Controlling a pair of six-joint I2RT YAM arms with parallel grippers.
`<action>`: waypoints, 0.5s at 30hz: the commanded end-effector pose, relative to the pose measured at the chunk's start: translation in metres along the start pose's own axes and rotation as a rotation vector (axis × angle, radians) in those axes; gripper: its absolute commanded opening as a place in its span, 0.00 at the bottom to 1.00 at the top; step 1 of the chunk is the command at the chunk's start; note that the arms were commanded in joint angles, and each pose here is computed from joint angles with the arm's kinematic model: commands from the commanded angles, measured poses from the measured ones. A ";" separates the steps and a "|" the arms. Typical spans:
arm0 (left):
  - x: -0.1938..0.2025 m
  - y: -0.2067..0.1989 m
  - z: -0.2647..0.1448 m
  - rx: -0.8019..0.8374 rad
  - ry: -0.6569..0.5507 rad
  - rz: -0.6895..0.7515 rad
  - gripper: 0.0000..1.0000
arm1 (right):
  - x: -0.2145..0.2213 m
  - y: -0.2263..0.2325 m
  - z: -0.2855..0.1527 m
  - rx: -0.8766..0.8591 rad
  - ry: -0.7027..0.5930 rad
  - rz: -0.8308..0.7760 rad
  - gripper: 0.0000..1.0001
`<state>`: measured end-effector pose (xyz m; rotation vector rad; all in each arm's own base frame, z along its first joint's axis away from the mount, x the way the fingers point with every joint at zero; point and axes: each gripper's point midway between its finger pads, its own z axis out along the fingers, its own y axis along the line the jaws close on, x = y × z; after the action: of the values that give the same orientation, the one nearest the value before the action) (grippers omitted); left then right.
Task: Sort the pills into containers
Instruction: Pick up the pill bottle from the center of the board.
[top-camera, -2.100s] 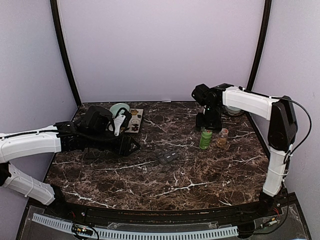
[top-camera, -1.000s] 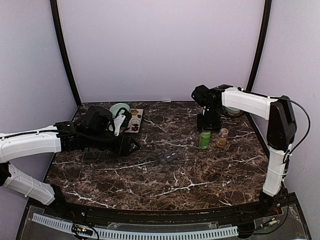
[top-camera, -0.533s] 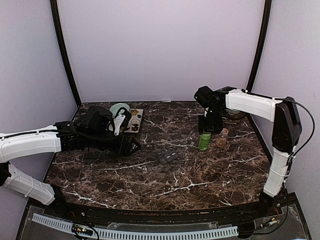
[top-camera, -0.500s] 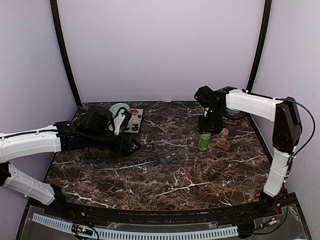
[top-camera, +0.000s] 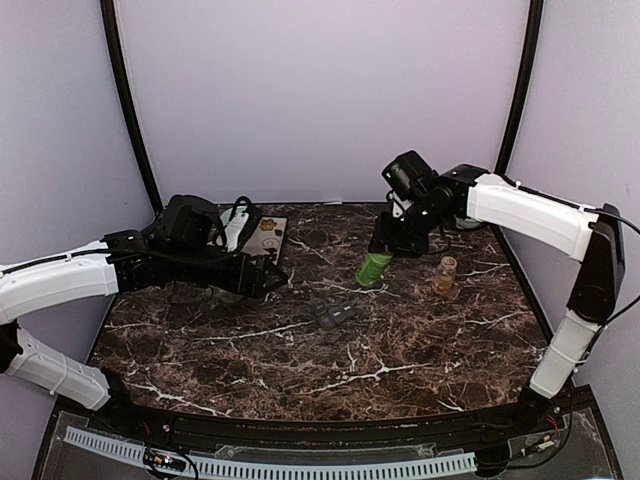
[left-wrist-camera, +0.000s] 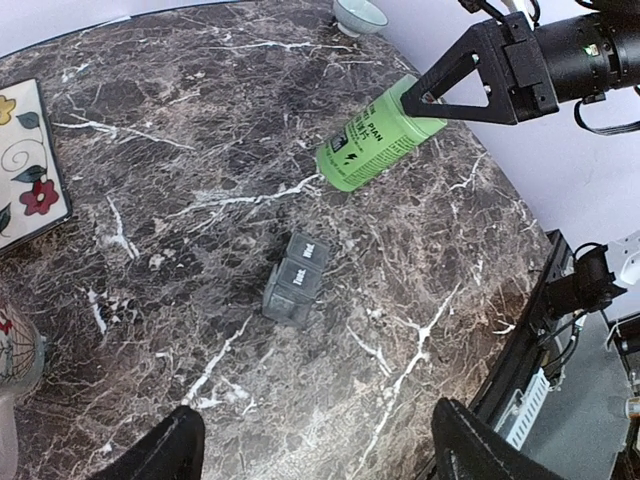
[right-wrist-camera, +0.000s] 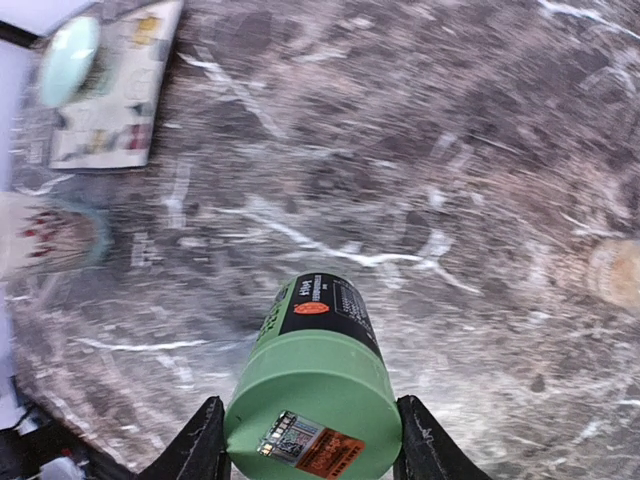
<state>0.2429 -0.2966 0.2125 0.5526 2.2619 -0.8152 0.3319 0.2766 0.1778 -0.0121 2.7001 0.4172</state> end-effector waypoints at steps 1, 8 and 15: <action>-0.021 -0.017 -0.012 0.109 -0.035 -0.039 0.82 | -0.016 0.056 -0.046 -0.270 -0.115 0.022 0.00; -0.047 -0.032 -0.026 0.308 -0.079 -0.142 0.83 | -0.017 0.096 -0.099 -0.552 -0.202 0.053 0.00; -0.076 -0.053 -0.042 0.507 -0.122 -0.216 0.83 | -0.008 0.125 -0.133 -0.758 -0.229 0.055 0.00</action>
<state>0.2537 -0.3061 0.2655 0.4315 2.1622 -1.2845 0.2889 0.3346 0.2882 -0.0516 2.3437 1.1079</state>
